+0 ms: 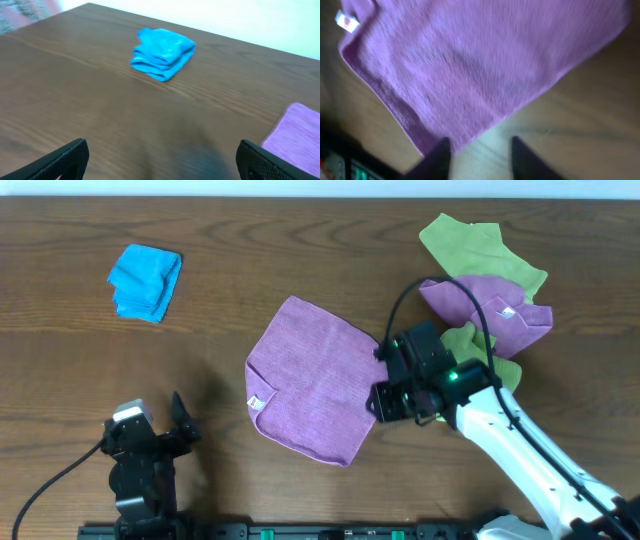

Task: Fold the cloth

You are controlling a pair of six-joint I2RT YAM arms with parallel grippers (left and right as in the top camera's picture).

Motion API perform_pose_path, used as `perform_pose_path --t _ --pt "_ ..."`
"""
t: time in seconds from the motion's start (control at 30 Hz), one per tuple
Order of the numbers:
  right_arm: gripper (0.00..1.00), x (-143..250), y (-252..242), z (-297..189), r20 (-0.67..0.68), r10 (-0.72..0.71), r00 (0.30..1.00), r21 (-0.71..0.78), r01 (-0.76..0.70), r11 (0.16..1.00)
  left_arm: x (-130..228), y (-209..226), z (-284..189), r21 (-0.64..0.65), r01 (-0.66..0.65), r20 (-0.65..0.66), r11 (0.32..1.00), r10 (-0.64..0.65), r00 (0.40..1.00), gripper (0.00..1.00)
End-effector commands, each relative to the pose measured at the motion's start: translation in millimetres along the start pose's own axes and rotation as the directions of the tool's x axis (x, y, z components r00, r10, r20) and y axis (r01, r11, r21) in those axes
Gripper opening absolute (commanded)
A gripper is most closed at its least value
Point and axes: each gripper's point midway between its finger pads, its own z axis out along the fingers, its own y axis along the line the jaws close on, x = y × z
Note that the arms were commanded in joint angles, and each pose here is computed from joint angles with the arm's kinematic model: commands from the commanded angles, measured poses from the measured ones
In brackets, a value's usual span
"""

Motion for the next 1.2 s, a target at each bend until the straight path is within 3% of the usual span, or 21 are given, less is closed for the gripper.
perform_pose_path --t 0.0,0.1,0.23,0.53,0.7,0.87,1.03,1.17 --pt "0.76 10.8 11.1 2.4 -0.037 0.018 0.999 -0.090 -0.021 0.996 15.1 -25.3 0.8 0.154 0.004 -0.051 0.988 0.004 0.999 0.95" --pt "0.99 12.1 17.6 0.9 -0.045 0.015 0.999 -0.128 -0.021 0.992 18.8 -51.0 -5.5 0.303 0.014 -0.075 0.953 0.009 0.997 0.95" --pt "0.99 10.0 33.8 -2.4 -0.044 -0.003 0.999 -0.224 -0.007 0.975 21.7 -73.4 -14.7 0.425 0.097 -0.125 0.900 -0.048 0.991 0.95" --pt "0.98 9.8 34.1 -2.4 -0.035 -0.036 0.999 -0.226 0.027 0.974 26.4 -105.9 -35.8 0.584 0.248 -0.247 0.773 -0.122 0.961 0.95" --pt "0.92 10.3 39.2 -3.7 -0.038 -0.040 0.998 -0.255 0.029 0.966 6.8 -110.5 -37.6 0.614 0.253 -0.197 0.748 -0.166 0.966 0.95" --pt "0.89 0.7 39.4 -5.5 -0.002 -0.028 1.000 -0.261 0.027 0.965 -12.9 -133.9 -60.7 0.750 0.241 -0.176 0.616 -0.165 0.970 0.95" --pt "0.88 -28.6 22.2 -17.5 0.087 0.092 0.992 -0.276 -0.065 0.959 -14.3 -132.1 -56.5 0.730 0.276 -0.201 0.625 -0.190 0.961 0.96" --pt "0.84 -42.5 2.7 -30.8 0.120 0.172 0.978 -0.322 -0.126 0.939 -17.0 -127.6 -46.5 0.692 0.271 -0.209 0.669 -0.173 0.962 0.96"
